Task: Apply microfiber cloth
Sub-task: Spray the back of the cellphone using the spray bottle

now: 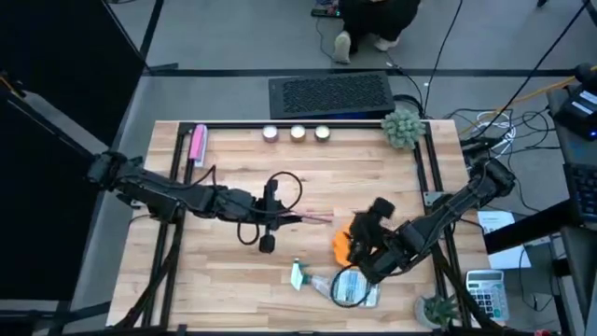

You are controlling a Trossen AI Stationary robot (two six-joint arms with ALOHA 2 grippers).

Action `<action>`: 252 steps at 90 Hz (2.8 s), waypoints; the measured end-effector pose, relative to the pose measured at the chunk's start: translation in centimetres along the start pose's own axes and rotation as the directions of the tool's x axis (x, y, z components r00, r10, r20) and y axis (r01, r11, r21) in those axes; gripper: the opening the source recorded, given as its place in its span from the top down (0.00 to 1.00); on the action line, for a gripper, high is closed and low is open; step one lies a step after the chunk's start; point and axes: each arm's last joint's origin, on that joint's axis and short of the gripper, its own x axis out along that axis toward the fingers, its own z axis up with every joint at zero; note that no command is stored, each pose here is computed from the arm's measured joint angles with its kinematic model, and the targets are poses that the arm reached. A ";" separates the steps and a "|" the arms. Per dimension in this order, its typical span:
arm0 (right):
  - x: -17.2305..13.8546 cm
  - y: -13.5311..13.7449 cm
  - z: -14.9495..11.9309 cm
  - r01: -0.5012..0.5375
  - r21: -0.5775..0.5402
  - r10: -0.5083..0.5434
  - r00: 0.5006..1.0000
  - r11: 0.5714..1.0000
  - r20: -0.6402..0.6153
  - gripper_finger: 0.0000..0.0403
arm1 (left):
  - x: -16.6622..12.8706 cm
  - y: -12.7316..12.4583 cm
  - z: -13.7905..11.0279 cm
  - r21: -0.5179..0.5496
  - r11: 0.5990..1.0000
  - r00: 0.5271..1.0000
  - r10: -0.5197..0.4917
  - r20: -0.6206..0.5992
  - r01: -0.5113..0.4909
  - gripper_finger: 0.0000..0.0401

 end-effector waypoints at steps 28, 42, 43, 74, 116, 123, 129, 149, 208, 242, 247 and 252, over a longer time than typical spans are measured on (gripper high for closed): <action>2.6 0.2 3.9 -0.131 -0.118 0.144 0.984 0.984 0.109 0.28 | 0.0 -0.1 -0.1 0.058 0.998 1.000 -0.014 -0.009 0.015 0.98; 5.2 0.0 4.1 -0.193 -0.099 0.197 0.980 0.976 0.032 0.44 | 0.0 -0.2 0.1 0.084 0.996 0.999 -0.042 0.013 0.041 0.98; 5.4 0.0 4.1 -0.196 -0.100 0.199 0.980 0.976 0.028 0.46 | 0.0 -0.2 0.1 0.085 0.995 0.999 -0.044 0.013 0.043 0.98; 5.1 0.9 3.5 -0.215 -0.196 0.221 0.975 0.957 0.012 0.96 | -0.3 0.1 0.1 0.082 0.995 0.999 -0.049 -0.006 0.049 0.90; 1.5 2.6 -0.3 -0.076 -0.556 0.082 0.997 0.828 -0.014 0.98 | -7.0 2.6 1.8 -0.422 0.903 0.992 -0.116 -0.053 0.083 0.45; 1.6 3.4 -0.2 0.028 -0.640 0.026 0.997 0.768 0.075 0.98 | -6.6 2.9 1.3 -0.522 0.847 0.980 -0.179 -0.093 0.105 0.45; 2.0 4.1 0.0 0.118 -0.692 -0.021 0.989 0.712 0.147 0.98 | -5.7 3.0 0.9 -0.585 0.801 0.969 -0.226 -0.098 0.128 0.45; 4.0 6.6 0.9 0.312 -0.816 -0.117 0.949 0.487 0.293 0.98 | -1.7 2.8 0.0 -0.721 0.638 0.911 -0.411 -0.021 0.271 0.50; 3.4 8.2 1.7 0.435 -0.878 -0.200 0.895 0.202 0.398 0.98 | 0.2 3.1 0.2 -0.788 0.461 0.827 -0.551 0.107 0.409 0.53; 2.5 8.4 1.7 0.451 -0.857 -0.200 0.890 0.247 0.410 0.98 | -1.5 4.9 0.4 -0.795 0.503 0.874 -0.481 0.068 0.339 0.53; 2.8 8.2 1.8 0.450 -0.859 -0.206 0.890 0.244 0.407 0.98 | -1.1 4.7 -0.1 -0.802 0.505 0.872 -0.488 0.039 0.319 0.53; 3.1 8.1 1.9 0.446 -0.864 -0.209 0.891 0.233 0.403 0.98 | -0.6 4.3 -0.4 -0.808 0.496 0.863 -0.505 0.027 0.316 0.53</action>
